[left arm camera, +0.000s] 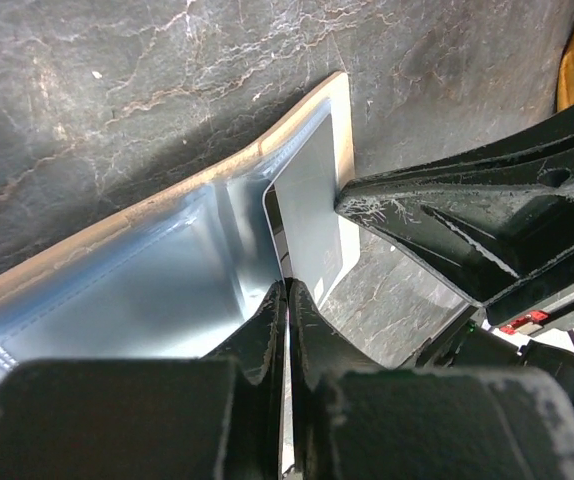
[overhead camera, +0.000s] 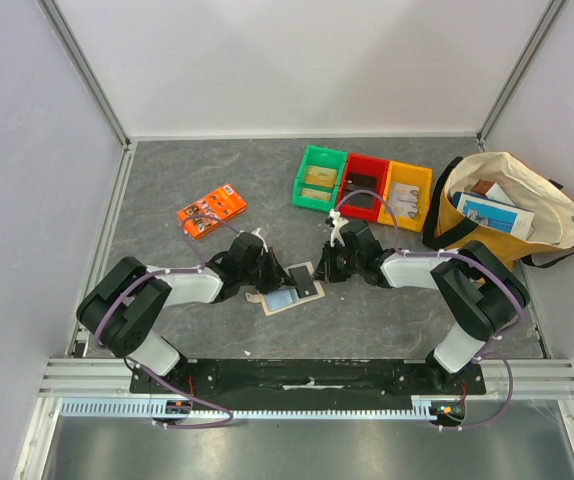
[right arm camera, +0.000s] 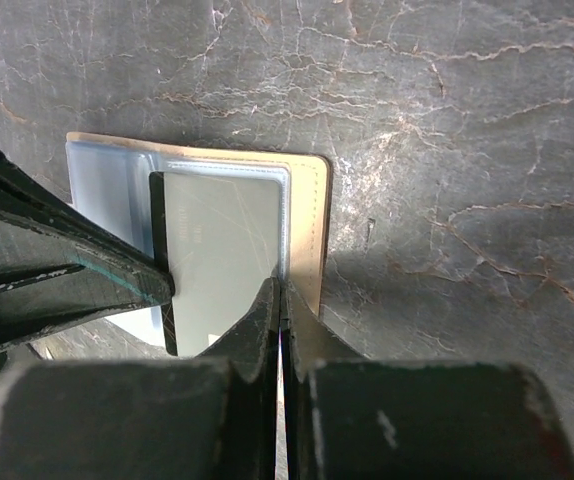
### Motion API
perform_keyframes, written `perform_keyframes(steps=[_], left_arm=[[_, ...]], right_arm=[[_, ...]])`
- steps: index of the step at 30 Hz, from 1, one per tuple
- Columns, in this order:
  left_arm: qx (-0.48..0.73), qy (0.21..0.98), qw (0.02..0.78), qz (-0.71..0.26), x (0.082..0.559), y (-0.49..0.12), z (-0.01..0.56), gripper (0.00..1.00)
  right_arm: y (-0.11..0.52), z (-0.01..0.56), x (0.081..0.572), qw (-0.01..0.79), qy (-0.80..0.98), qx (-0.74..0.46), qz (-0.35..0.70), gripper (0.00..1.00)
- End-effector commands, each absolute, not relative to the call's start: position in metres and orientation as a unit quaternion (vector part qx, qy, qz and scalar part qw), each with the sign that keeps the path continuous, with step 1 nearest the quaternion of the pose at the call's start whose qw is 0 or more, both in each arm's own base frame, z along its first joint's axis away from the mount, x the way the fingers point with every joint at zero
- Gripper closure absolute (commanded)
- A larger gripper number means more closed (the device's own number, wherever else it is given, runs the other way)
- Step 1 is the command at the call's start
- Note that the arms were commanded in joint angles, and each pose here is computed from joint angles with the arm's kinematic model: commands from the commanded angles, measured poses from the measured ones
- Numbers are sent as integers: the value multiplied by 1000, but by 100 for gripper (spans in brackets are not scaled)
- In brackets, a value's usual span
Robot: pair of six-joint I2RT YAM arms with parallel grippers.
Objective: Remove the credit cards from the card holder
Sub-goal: Remove the credit card from the card holder.
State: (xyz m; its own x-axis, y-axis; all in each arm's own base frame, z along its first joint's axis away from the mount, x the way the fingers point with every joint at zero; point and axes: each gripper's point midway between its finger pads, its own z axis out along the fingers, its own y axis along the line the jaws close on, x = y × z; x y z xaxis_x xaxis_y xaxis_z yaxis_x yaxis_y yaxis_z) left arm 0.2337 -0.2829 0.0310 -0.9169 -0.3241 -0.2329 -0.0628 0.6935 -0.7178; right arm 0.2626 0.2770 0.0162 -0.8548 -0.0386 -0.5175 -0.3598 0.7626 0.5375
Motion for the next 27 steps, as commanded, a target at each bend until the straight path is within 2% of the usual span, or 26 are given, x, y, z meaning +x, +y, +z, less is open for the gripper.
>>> perform_keyframes(steps=[1,12,14,17,22,27], left_arm=[[-111,889,177,-407,230,-288,48,97],[-118,900,168,-383,218,-274,33,97],[-117,903,167,-379,218,-273,31,97],[-116,904,166,-376,219,-273,28,98],[-112,905,172,-374,220,-273,30,98],[-112,905,174,-371,221,-272,30,98]], right_arm=[[251,-30,238,183,944,-101,256,100],[248,-30,240,182,946,-98,250,100],[253,-23,240,183,942,-101,264,93],[259,-2,245,204,931,-105,283,76],[269,30,256,240,913,-110,310,68],[283,41,257,242,899,-115,346,67]])
